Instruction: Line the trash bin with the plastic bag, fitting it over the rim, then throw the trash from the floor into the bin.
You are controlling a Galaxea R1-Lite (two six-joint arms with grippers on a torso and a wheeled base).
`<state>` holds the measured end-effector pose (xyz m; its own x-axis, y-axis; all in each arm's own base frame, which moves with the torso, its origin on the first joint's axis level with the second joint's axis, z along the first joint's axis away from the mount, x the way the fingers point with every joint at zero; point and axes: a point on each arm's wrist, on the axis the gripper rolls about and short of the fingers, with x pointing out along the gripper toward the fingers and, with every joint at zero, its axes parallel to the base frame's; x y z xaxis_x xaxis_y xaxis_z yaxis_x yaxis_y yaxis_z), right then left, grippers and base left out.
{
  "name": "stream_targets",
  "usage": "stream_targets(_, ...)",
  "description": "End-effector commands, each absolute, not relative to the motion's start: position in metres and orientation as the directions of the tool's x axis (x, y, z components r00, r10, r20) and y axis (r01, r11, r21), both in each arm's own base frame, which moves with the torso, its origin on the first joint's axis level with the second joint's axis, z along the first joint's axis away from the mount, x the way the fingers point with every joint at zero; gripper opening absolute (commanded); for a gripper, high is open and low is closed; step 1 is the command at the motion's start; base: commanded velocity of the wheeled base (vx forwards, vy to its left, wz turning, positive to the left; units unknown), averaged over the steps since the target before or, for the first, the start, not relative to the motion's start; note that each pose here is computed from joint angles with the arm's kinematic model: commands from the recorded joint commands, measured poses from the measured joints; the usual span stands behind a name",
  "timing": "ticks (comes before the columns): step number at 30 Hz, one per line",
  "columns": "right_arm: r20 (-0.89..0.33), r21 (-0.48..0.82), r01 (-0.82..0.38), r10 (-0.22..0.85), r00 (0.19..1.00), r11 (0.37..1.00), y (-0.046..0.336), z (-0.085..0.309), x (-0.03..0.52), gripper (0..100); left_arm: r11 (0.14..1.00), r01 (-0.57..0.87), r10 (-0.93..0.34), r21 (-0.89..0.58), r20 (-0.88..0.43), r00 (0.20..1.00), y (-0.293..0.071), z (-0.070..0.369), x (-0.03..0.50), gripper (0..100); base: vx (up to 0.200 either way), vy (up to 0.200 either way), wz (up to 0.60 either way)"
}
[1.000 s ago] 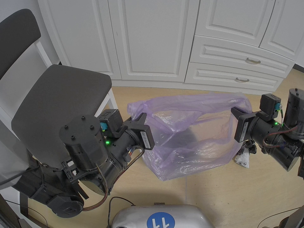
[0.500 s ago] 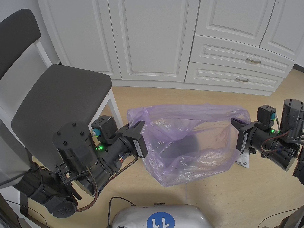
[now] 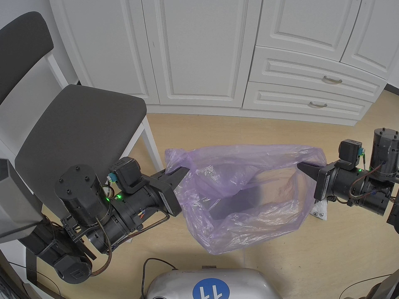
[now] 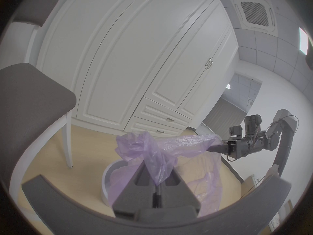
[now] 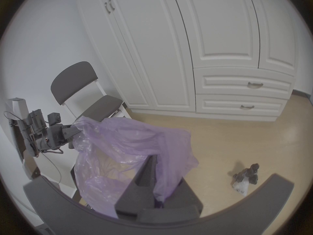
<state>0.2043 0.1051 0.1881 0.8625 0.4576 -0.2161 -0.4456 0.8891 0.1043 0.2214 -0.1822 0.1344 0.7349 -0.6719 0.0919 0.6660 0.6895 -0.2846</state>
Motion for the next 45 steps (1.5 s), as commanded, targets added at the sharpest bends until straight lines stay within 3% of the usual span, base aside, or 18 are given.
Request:
stream_targets(1, -0.235, 0.132, -0.433, 0.453, 0.86, 0.891, 0.095, 0.191, 0.205, 0, 0.704, 0.648, -0.658, -0.291, 0.073, 0.749, -0.175, 0.13, 0.224, 0, 0.0, 0.0, 0.0)
stream_targets(19, -0.25, 0.114, -0.406, 0.422, 0.871, 0.907, 0.089, 0.188, 0.207, 0, 0.727, 0.65, -0.657, -0.223, 0.051, 0.752, -0.172, 0.126, 0.22, 0, 0.0, 0.0, 0.0)
stream_targets(27, -0.253, 0.061, -0.387, 0.39, 0.885, 0.92, 0.088, 0.187, 0.207, 0, 0.775, 0.612, -0.616, -0.16, 0.025, 0.787, -0.173, 0.122, 0.224, 0, 0.0, 0.0, 0.0)
stream_targets(45, -0.267, -0.057, -0.308, 0.283, 0.921, 0.95, 0.088, 0.183, 0.206, 0, 0.794, 0.604, -0.605, -0.067, -0.011, 0.796, -0.169, 0.117, 0.219, 0, 0.0, 0.0, 0.0)
